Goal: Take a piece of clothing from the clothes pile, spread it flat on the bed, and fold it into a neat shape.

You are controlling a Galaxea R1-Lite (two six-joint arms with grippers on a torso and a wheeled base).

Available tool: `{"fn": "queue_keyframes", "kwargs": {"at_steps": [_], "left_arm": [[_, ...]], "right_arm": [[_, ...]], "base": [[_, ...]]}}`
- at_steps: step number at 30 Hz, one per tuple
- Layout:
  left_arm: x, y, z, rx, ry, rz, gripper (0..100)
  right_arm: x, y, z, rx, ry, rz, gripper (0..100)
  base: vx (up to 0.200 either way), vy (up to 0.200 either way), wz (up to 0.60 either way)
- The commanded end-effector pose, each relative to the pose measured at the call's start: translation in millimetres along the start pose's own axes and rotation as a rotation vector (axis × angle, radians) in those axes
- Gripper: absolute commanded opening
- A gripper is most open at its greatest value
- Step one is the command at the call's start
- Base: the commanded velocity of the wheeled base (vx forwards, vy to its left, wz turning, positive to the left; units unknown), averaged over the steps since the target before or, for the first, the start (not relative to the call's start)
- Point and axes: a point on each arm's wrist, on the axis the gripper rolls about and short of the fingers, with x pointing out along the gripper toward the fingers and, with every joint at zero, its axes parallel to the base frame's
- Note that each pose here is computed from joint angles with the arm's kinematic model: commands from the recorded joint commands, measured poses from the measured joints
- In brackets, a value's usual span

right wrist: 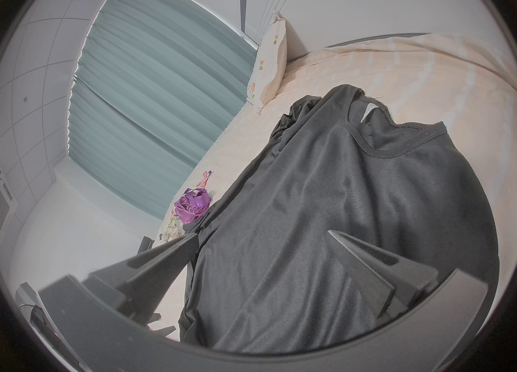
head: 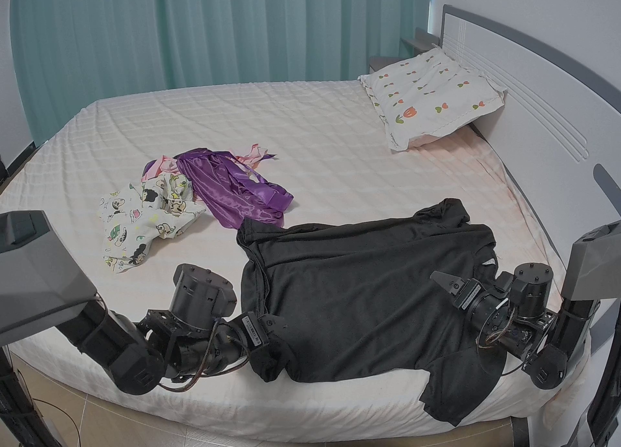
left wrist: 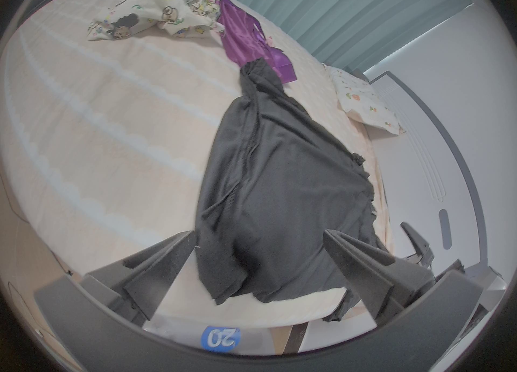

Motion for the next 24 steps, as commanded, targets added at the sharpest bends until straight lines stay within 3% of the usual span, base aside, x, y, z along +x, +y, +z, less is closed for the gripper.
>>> {"fn": "queue_keyframes", "kwargs": {"at_steps": [1,13,14,24], "left_arm": [[-7,10,-4,-0.007,0.003,0.011,100],[23,27,-19,-0.006,0.032,0.054,100],[24,27,-19,-0.009,0.032,0.054,0],[12,38,-18,-0.041,0.018,0.079,0]], "right_arm": [[0,2,-1,-0.002,0.000,0.014,100],[-1,3,-3,-0.003,0.008,0.015,100],[-1,3,-3,-0.003,0.008,0.015,100],[-1,3,-3,-0.003,0.005,0.017,100]], "base": [[0.000,0.000,0.00],[0.000,0.000,0.00],[0.000,0.000,0.00],[0.000,0.000,0.00]]}}
